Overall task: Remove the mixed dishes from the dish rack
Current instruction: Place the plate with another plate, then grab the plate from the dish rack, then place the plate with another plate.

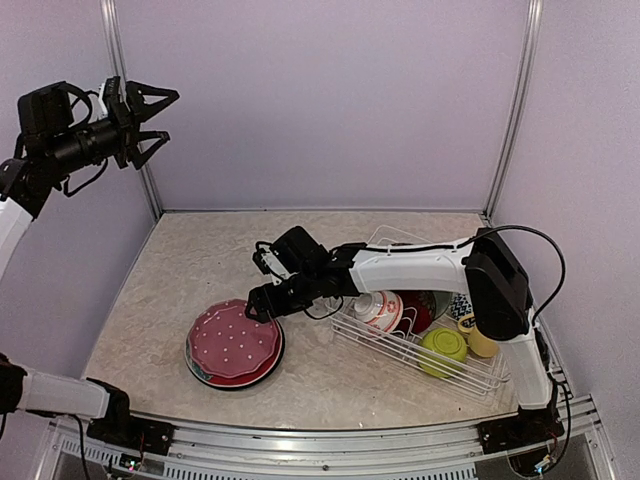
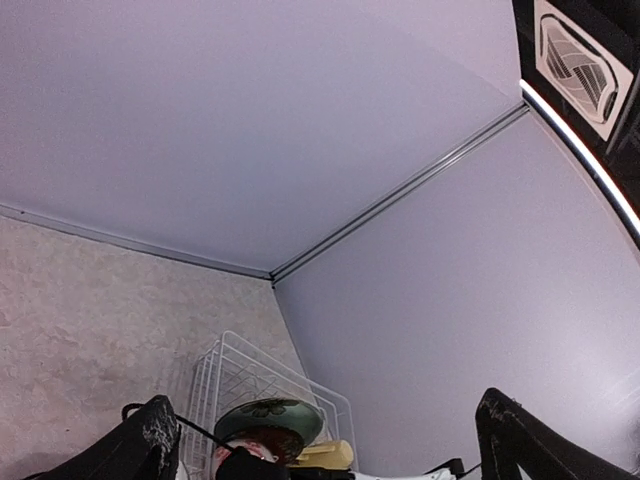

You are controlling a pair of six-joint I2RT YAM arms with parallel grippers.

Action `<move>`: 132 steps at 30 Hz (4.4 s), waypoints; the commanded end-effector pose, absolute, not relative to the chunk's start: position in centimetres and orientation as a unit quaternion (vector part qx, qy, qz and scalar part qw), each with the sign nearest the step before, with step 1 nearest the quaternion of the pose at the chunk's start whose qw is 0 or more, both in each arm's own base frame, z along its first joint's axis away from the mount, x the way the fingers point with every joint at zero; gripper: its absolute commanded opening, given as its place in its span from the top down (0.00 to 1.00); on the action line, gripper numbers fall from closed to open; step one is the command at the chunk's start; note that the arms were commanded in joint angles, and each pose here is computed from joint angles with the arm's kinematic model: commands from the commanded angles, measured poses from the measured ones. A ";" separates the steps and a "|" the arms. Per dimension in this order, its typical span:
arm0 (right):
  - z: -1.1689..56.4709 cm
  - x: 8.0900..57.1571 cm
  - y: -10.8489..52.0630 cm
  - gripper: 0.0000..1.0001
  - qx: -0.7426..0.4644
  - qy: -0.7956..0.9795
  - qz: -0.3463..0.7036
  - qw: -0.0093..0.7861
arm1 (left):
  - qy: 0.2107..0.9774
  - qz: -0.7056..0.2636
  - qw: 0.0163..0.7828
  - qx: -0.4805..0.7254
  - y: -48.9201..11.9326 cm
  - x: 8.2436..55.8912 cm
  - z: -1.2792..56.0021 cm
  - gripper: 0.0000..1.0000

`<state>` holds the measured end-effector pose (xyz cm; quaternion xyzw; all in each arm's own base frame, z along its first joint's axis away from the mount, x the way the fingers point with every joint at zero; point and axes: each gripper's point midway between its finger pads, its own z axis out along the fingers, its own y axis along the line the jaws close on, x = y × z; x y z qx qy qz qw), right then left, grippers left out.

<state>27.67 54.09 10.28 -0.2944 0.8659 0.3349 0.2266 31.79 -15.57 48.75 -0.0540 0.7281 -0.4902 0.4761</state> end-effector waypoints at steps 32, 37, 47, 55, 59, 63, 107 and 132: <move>25.5 33.3 35.7 0.00 -0.231 0.864 0.083 0.440 | 0.719 -0.345 0.603 -0.027 -10.8 30.7 47.9 0.01; 25.4 33.6 27.7 0.01 -0.179 0.886 0.040 0.427 | 0.751 -0.299 0.588 -0.021 -10.4 32.4 44.8 0.01; 22.9 33.2 20.3 0.10 -0.156 0.896 0.119 0.399 | 0.777 -0.278 0.565 -0.005 -10.5 33.8 41.6 0.01; 21.0 33.6 19.4 0.27 -0.173 0.900 0.149 0.372 | 0.780 -0.288 0.556 0.005 -11.1 34.0 41.2 0.01; 20.1 33.9 18.7 0.33 -0.181 0.903 0.145 0.362 | 0.779 -0.294 0.553 0.007 -11.3 33.9 41.1 0.01; 19.3 34.0 19.1 0.39 -0.198 0.902 0.158 0.350 | 0.779 -0.298 0.552 0.008 -11.4 33.9 41.1 0.01; 27.1 33.4 18.1 1.00 -0.198 0.868 0.127 0.438 | 0.782 -0.320 0.535 0.005 -11.7 34.3 40.5 0.01; 38.0 34.5 23.7 1.00 -0.088 0.746 0.372 0.545 | 0.778 -0.324 0.538 0.011 -12.0 33.8 40.9 0.01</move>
